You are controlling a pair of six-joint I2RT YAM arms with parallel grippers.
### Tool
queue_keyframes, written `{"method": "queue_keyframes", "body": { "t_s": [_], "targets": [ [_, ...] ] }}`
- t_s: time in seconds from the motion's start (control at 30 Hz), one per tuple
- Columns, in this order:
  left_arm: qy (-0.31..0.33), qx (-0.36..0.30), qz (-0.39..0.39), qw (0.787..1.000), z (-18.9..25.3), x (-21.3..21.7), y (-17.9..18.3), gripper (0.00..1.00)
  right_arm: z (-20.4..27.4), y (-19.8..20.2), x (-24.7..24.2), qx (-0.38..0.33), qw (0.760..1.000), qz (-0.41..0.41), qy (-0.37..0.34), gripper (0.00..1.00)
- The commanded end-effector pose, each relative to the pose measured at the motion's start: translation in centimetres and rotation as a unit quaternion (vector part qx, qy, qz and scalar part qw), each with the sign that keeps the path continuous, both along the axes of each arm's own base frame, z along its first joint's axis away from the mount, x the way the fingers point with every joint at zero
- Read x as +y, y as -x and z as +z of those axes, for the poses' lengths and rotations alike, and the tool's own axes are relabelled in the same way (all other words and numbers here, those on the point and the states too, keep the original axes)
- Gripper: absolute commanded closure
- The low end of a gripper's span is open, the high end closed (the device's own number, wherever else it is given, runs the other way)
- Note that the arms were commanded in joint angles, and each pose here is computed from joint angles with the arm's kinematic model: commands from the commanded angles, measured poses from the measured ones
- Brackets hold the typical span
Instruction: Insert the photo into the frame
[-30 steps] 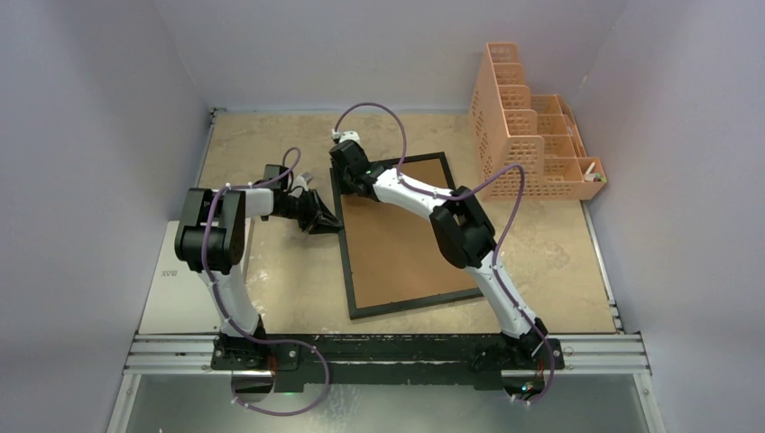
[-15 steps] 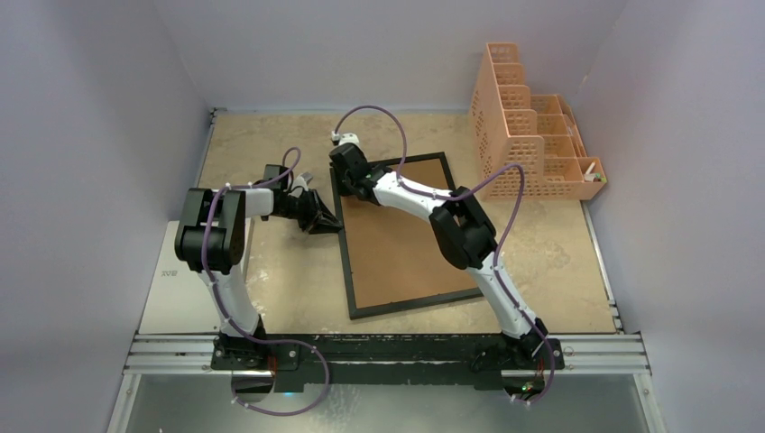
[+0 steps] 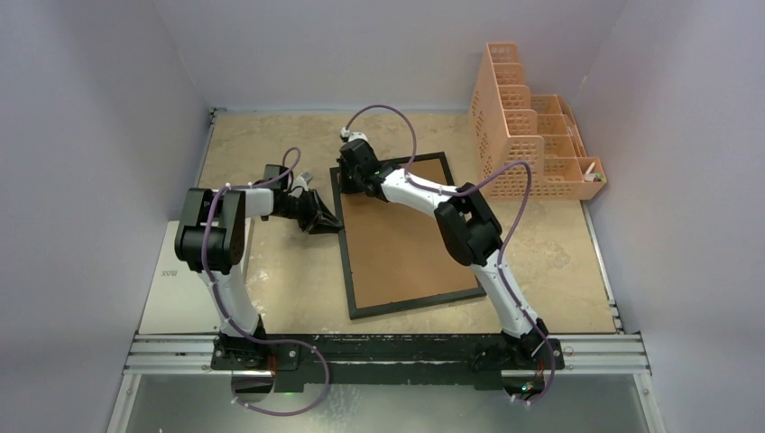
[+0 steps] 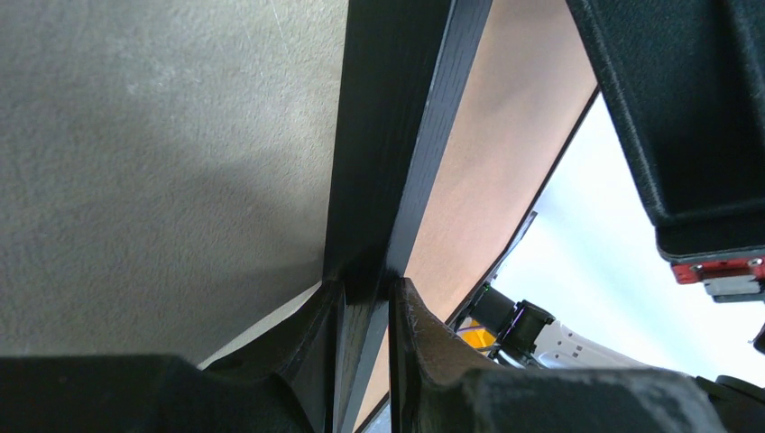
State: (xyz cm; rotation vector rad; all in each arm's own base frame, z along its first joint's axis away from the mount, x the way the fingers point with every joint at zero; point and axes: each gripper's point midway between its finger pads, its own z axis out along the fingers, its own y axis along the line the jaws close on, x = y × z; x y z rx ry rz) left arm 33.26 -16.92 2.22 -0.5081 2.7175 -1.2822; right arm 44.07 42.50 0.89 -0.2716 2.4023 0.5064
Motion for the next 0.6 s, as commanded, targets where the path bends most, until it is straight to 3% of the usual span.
{"method": "queue_keyframes", "body": {
  "t_s": [0.0, 0.07, 0.2, 0.3, 0.43, 0.57],
  "targets": [
    [-0.129, 0.085, 0.001, 0.988, -6.7, 2.5, 4.2, 0.91, -18.4, 16.9, -14.3, 0.340, 0.908, -0.009, 0.244, 1.00],
    [-0.129, 0.086, 0.000, 0.988, -6.8, 2.5, 4.3, 0.91, -17.1, 15.9, -13.8, 0.327, 0.917, -0.027, 0.228, 1.00],
    [-0.131, 0.086, 0.001, 0.988, -6.7, 2.5, 4.2, 0.91, -11.8, 11.6, -10.4, 0.267, 0.949, -0.039, 0.161, 0.71],
    [-0.133, 0.084, 0.001, 0.988, -6.6, 2.6, 4.0, 0.90, -6.8, 8.4, -7.3, 0.216, 0.971, -0.035, 0.102, 0.64],
    [-0.135, 0.080, -0.002, 0.988, -6.4, 2.6, 3.7, 0.87, -1.1, 5.5, -3.1, 0.151, 0.989, -0.007, 0.003, 0.67],
    [-0.140, 0.078, -0.002, 0.987, -6.3, 2.7, 3.3, 0.82, 1.2, 4.8, -1.1, 0.127, 0.991, 0.021, -0.044, 0.89]
  ]
}}
